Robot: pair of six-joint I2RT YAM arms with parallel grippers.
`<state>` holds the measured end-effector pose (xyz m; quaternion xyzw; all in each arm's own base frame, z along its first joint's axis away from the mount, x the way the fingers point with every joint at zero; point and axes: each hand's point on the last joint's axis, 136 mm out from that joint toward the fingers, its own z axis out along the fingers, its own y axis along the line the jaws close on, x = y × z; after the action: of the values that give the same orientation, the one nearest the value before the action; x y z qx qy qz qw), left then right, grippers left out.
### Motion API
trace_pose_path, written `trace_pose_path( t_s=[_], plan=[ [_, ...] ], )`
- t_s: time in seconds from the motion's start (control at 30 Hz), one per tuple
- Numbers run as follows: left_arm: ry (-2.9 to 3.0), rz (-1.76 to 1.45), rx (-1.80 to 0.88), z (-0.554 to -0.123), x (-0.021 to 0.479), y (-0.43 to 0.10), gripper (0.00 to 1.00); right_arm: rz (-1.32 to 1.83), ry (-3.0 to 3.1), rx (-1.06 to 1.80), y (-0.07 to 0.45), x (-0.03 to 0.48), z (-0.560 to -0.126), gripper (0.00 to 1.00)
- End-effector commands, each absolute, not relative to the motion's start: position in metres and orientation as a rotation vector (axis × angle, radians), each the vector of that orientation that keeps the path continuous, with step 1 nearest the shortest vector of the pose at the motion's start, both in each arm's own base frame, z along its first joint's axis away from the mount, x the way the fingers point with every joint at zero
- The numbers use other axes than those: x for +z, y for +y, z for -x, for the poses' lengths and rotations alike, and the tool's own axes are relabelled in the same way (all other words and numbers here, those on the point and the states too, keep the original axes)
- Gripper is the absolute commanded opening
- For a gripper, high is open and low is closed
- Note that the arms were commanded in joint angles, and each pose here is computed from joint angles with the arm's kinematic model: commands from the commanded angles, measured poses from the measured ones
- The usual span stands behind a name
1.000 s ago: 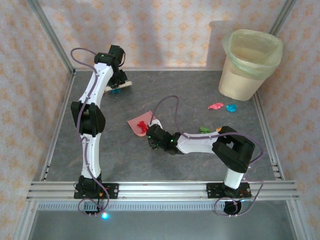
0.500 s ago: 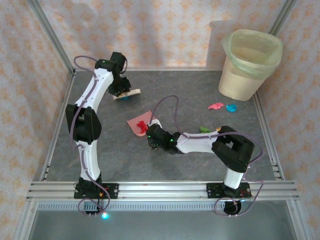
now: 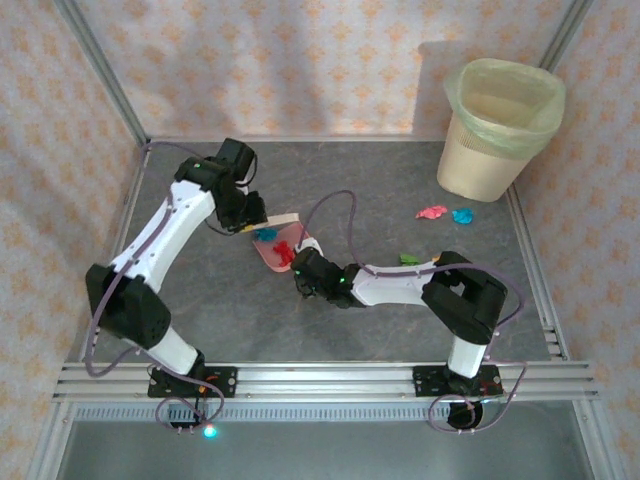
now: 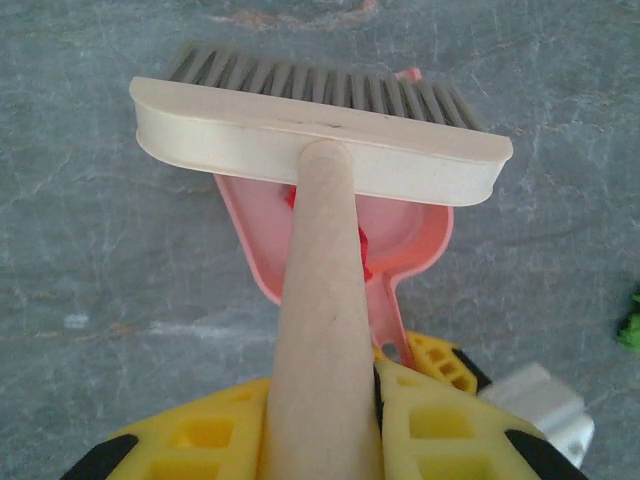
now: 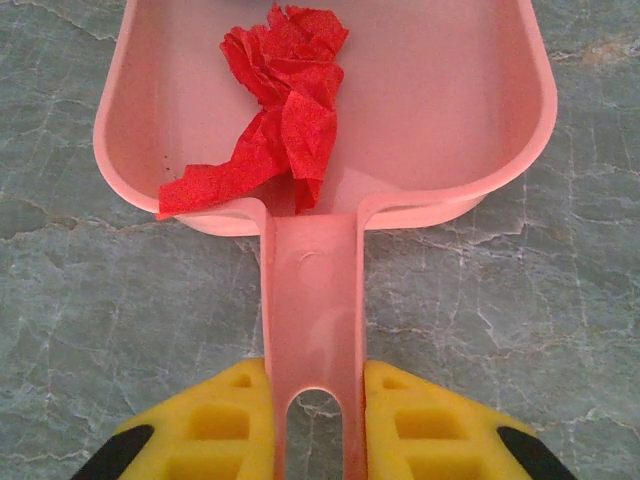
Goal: Sweep away the paper scraps from the table
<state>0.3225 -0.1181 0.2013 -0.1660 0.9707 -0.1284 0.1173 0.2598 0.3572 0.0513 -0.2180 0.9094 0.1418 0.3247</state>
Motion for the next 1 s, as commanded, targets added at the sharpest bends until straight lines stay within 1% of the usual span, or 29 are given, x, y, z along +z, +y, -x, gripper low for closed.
trace_pose_path(
  t_s=[0.0, 0.2, 0.4, 0.53, 0.7, 0.83, 0.97],
  plan=[
    [2.788, 0.484, -0.442, -0.307, 0.222, -0.118, 0.0, 0.612, 2.476, 0.333, 0.35, 0.026, -0.25, 0.0],
    [2.699, 0.486, -0.404, -0.305, 0.246, -0.107, 0.0, 0.612, 2.483, 0.335, 0.351, 0.024, -0.25, 0.0],
    [2.727, 0.503, -0.237, -0.315, 0.226, -0.089, 0.0, 0.613, 2.48, 0.343, 0.351, 0.025, -0.249, 0.0],
    [2.794, 0.5, -0.246, -0.321, 0.207, -0.093, 0.0, 0.624, 2.482, 0.35, 0.351, 0.024, -0.247, 0.0],
    [2.882, 0.452, -0.331, -0.317, 0.192, -0.113, 0.0, 0.629, 2.48, 0.358, 0.353, 0.025, -0.247, 0.0],
    [2.918, 0.414, -0.387, -0.305, 0.189, -0.125, 0.0, 0.63, 2.481, 0.36, 0.353, 0.025, -0.247, 0.0],
    [2.983, 0.297, -0.414, -0.284, 0.188, -0.135, 0.0, 0.63, 2.479, 0.361, 0.353, 0.025, -0.247, 0.0]
  ],
)
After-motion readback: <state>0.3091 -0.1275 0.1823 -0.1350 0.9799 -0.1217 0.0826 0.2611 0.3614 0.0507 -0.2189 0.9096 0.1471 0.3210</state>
